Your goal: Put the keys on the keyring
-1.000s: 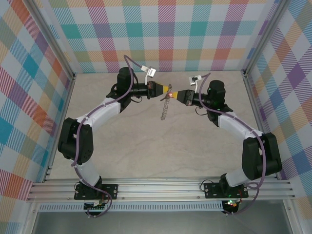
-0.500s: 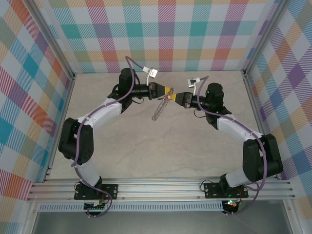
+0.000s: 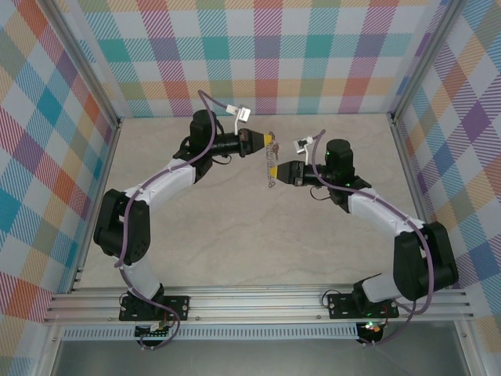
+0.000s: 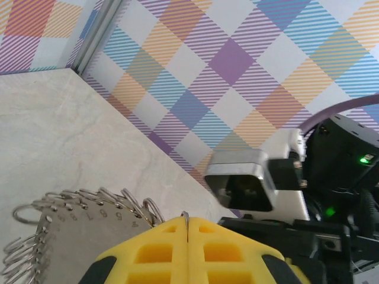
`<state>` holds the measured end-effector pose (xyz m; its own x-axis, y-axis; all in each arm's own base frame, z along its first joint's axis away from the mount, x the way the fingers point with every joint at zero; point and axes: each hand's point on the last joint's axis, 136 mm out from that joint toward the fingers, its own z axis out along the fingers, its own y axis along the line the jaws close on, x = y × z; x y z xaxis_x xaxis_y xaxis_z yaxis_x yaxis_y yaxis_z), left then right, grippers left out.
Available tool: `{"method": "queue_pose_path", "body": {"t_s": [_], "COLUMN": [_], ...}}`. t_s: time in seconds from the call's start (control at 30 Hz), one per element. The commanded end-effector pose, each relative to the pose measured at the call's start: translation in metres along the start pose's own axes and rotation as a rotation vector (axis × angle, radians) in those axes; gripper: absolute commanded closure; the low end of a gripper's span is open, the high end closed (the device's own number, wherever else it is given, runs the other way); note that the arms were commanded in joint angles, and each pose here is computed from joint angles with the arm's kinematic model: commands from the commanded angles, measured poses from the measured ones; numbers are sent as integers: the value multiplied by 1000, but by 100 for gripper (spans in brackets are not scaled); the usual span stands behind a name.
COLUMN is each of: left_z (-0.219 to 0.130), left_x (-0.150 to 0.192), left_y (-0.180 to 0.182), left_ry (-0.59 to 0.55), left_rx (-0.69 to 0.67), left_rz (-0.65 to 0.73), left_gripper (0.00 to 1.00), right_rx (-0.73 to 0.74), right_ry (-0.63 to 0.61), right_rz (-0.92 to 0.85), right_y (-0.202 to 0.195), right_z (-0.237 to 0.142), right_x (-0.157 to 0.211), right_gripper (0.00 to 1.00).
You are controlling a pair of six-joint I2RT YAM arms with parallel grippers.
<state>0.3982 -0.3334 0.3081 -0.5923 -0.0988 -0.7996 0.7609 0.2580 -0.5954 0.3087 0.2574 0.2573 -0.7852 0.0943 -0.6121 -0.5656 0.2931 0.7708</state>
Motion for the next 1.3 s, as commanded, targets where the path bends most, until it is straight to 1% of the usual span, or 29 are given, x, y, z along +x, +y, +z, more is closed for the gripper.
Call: {"method": "queue_pose_path", "body": {"t_s": [0.0, 0.13, 0.27, 0.33, 0.43, 0.6, 0.7, 0.83, 0.93, 1.17, 1.23, 1.27], "left_z": [-5, -6, -6, -7, -8, -9, -9, -8, -7, -7, -6, -6], "left_x": [-23, -23, -22, -20, -21, -24, -26, -28, -29, -30, -31, -31], "left_y": [-29, -33, -38, -41, -46, -52, -55, -58, -60, -61, -62, -62], "left_ry": [-58, -52, -37, -29, -27, -31, -38, -40, -43, -47, -48, -48], "left_rx": [54, 71, 98, 113, 126, 139, 138, 146, 144, 142, 144, 147], "left_rz": [87, 98, 105, 107, 112, 124, 129, 136, 136, 138, 139, 139], "left_gripper": [100, 100, 100, 100, 100, 100, 100, 100, 100, 100, 100, 100], "right_rx": [30, 72, 93, 98, 86, 43, 9, -13, -31, -68, -55, -42], "right_ry": [-52, -146, -225, -257, -282, -281, -261, -217, -184, -133, -128, -128], "right_rz": [-75, -108, -138, -152, -158, -137, -119, -109, -104, -100, -104, -110], "right_y": [12, 16, 19, 20, 21, 18, 17, 19, 21, 29, 29, 28], "right_z": [-19, -32, -37, -37, -34, -25, -18, -5, 1, -3, -6, -8], "right_x": [-13, -42, -68, -79, -93, -104, -101, -87, -74, -46, -41, -38], "right_gripper": [68, 68, 67, 64, 63, 63, 64, 67, 72, 77, 81, 81]}}
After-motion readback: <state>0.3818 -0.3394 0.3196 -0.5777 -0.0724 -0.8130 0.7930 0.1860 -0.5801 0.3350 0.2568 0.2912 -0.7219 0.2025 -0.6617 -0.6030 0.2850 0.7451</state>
